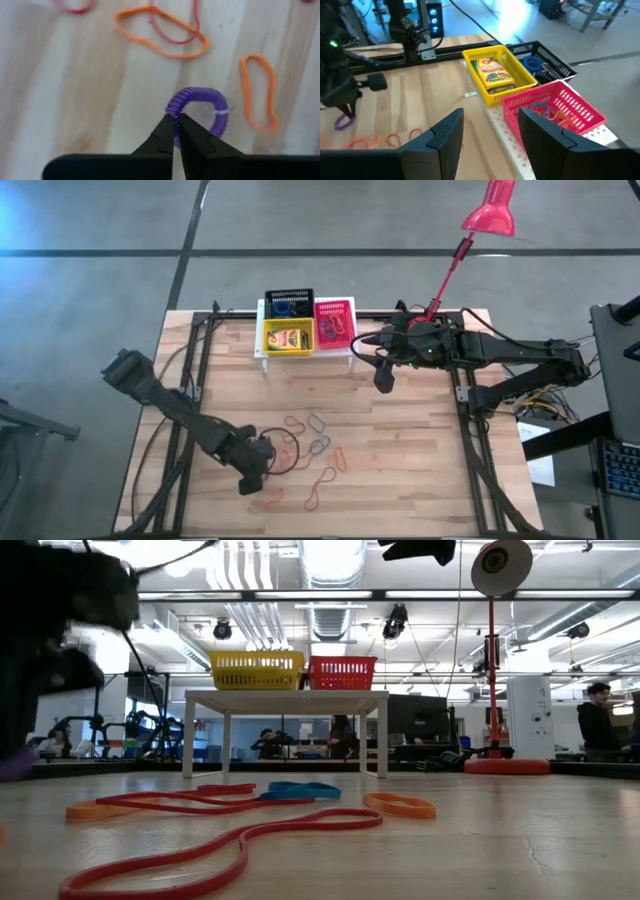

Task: Pick & Place Office Desk Supplies
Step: Put the purple spring keychain into the black basket on the shelf

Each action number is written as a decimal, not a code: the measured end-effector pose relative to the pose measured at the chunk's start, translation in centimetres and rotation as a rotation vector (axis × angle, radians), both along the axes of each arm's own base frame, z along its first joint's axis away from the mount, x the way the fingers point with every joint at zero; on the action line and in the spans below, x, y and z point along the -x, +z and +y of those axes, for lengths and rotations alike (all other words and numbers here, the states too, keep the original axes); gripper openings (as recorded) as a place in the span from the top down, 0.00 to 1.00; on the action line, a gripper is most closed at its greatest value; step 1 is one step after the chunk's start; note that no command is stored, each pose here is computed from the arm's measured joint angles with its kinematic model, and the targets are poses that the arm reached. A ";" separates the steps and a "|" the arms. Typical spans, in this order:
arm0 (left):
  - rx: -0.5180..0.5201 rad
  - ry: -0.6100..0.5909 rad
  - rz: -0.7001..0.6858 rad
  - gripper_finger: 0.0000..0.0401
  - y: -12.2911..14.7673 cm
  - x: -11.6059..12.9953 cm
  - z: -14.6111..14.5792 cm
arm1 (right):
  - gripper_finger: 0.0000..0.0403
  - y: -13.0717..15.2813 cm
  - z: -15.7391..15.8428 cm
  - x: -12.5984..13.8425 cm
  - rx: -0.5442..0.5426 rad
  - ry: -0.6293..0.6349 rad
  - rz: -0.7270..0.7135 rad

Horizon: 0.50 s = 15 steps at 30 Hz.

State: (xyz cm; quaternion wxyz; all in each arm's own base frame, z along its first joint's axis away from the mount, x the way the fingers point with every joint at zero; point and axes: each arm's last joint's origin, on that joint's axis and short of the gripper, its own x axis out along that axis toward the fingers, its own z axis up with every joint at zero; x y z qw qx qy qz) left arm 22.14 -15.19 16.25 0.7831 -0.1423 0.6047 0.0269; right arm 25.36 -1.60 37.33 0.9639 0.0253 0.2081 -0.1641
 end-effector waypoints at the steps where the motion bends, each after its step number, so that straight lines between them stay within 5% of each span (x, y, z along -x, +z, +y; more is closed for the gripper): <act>1: -0.009 0.000 0.007 0.97 0.9 0.3 0.2 | 0.55 0.0 0.0 0.0 -0.002 -0.011 -0.006; 10: 0.037 -0.013 -0.183 0.97 9.1 1.1 4.3 | 0.55 -0.1 -0.2 -0.4 -0.056 -0.064 -0.058; 15: -0.069 -0.060 -0.320 0.97 12.2 -1.3 9.1 | 0.55 -0.6 -0.1 -0.5 -0.147 -0.104 -0.071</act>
